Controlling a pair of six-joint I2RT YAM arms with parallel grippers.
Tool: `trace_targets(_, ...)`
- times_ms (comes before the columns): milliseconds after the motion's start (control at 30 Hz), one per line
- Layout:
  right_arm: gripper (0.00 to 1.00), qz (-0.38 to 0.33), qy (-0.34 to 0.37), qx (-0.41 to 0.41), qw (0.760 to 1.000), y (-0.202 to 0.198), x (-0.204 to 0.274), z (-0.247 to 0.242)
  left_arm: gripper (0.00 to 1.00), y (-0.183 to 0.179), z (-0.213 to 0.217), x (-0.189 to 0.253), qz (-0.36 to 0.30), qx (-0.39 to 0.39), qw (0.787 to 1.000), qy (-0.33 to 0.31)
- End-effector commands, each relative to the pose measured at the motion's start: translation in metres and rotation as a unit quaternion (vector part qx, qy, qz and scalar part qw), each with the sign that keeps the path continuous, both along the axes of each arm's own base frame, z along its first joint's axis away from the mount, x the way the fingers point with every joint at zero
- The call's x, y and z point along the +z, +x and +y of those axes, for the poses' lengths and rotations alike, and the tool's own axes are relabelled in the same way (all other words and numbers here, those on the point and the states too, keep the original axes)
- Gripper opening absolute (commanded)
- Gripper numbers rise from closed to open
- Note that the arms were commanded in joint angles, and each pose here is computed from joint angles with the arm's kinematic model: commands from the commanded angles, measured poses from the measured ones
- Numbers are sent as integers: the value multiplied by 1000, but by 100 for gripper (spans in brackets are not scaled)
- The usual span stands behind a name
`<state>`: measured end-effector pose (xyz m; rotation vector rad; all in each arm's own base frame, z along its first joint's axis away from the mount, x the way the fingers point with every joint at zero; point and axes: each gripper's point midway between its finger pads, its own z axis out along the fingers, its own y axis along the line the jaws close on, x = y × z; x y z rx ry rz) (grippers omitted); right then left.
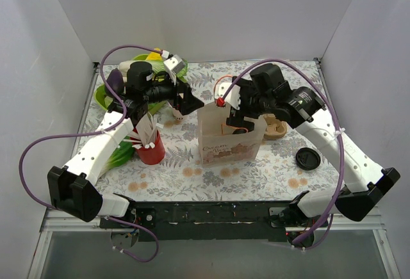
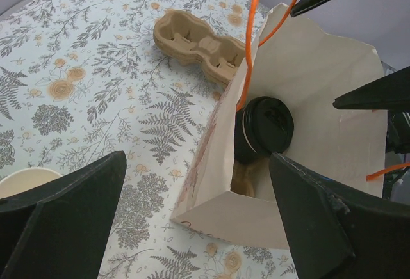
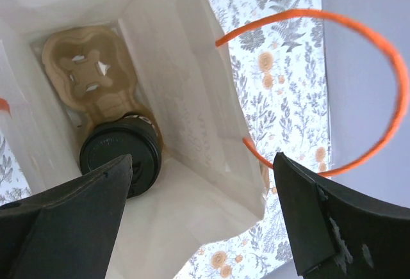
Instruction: Pack the takeout coffee
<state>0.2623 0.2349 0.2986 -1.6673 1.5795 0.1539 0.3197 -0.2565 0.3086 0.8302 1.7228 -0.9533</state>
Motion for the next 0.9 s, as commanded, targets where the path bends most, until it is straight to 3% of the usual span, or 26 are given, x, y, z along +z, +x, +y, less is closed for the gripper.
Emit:
trace_targets(0,98,-26,36,-13,999,3,33,3,95,-5,0,32,-37,1,999,-18)
trace_targets(633,98,-76,104,-51,990,15,94,5,95,4,1,70,-75,12,997,-21)
trace_targets(867,98,-107,178,-65,976,15,152,9,95,17,7,93,-98,48,994,-22)
